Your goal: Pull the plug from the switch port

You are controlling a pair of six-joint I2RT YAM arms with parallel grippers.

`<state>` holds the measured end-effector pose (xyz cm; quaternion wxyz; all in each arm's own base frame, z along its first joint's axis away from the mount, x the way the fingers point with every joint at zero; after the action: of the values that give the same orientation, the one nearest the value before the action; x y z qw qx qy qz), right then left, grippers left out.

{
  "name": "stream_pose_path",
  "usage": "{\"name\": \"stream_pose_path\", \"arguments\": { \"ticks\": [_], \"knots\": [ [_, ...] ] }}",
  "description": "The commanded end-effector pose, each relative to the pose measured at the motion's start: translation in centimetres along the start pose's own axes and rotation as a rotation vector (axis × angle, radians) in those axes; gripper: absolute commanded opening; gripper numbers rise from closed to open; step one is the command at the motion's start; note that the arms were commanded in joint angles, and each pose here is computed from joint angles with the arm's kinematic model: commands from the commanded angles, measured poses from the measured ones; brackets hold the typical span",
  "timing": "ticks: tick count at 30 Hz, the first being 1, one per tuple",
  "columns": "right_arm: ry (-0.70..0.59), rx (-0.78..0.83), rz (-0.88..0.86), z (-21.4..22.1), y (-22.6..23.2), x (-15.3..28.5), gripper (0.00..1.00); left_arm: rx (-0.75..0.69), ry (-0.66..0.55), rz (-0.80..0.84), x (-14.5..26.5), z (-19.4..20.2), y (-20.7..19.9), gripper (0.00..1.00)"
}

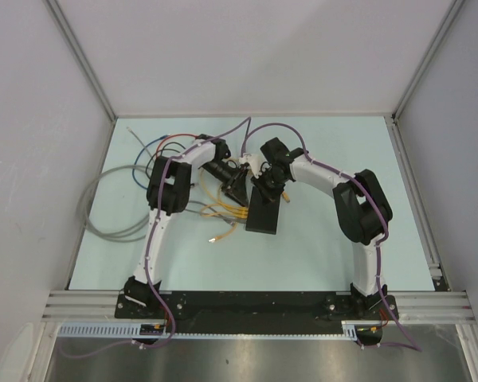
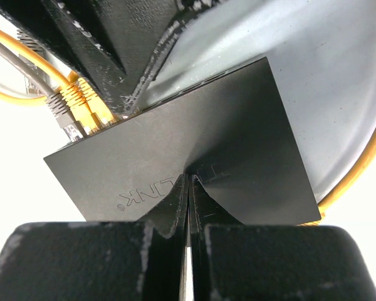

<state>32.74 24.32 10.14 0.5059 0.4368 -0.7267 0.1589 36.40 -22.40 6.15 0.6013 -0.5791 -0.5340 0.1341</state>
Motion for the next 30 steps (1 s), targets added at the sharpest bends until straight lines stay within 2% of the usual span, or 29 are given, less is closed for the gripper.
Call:
{"name": "stream_pose_path", "arguments": {
  "ticks": [1, 4, 10, 25, 30],
  "knots": [
    [0.26, -0.033, 0.031, 5.9, -0.6, -2.8, 0.0, 0.019, -0.005, 0.058, -0.7, 1.0, 1.4, 0.38],
    [0.263, -0.034, 0.033, 6.0, -0.6, -2.8, 0.0, 0.002, 0.02, 0.065, -1.0, 1.4, 1.3, 0.32],
    [0.265, -0.036, 0.032, 6.0, -0.6, -2.9, 0.0, 0.01, 0.028, 0.072, -1.8, 1.4, 1.2, 0.29],
    [0.265, -0.038, 0.036, 6.0, -0.7, -2.8, 0.0, 0.047, 0.044, 0.109, -3.5, 1.3, 1.2, 0.31],
    [0.266, -0.04, 0.034, 6.1, -0.7, -2.9, 0.0, 0.058, 0.053, 0.105, -3.9, 1.4, 1.3, 0.17]
  ]
}}
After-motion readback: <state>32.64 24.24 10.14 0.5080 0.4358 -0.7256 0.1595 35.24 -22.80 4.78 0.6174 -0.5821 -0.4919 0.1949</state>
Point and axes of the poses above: each gripper's point midway between its finger pads, its own x axis back along the fingers, its own y axis along the line the jaws close on, z = x × y, the point moved 7 cm from there along x, back along the fingers, and after that the axes turned 3 degrees about -x, right-handed, at the moved point
